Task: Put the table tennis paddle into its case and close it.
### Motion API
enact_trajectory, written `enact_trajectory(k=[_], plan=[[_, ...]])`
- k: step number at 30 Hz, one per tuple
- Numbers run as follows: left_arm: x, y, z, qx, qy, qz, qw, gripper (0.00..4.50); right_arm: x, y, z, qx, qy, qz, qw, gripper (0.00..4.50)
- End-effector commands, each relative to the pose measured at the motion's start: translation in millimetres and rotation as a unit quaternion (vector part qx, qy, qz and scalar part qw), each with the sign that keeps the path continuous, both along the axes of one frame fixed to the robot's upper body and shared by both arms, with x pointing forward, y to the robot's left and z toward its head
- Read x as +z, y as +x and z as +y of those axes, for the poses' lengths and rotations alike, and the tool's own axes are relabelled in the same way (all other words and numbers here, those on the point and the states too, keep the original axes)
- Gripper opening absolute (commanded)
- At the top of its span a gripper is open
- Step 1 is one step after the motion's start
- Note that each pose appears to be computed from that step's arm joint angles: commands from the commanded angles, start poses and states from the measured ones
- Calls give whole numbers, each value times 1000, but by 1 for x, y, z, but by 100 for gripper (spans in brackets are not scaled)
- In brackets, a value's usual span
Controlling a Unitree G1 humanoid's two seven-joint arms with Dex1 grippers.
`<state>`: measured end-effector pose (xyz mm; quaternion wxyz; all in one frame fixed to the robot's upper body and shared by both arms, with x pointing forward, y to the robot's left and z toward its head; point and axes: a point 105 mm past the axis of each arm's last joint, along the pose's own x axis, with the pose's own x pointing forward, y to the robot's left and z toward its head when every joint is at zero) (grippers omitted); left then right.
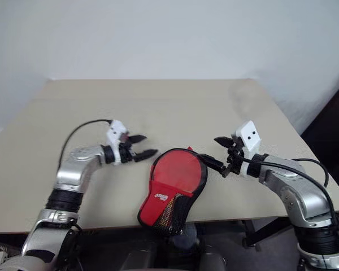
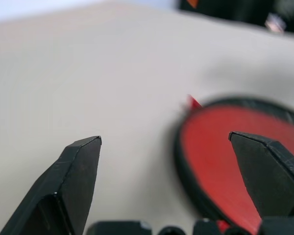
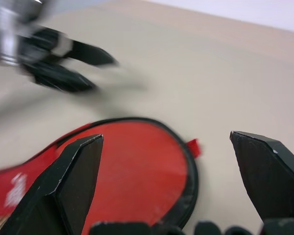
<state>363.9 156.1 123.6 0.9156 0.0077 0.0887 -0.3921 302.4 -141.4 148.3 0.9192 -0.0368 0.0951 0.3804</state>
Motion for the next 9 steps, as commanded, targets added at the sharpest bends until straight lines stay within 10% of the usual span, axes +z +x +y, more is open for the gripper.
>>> enact_trajectory(k=[1, 9], plan=[[16, -7, 38, 51, -7, -23, 998, 446, 7, 9, -9, -42, 8, -10, 999, 450], [-10, -28, 69, 122, 12, 6, 992, 446, -8, 23, 2, -43, 22, 21, 999, 450]])
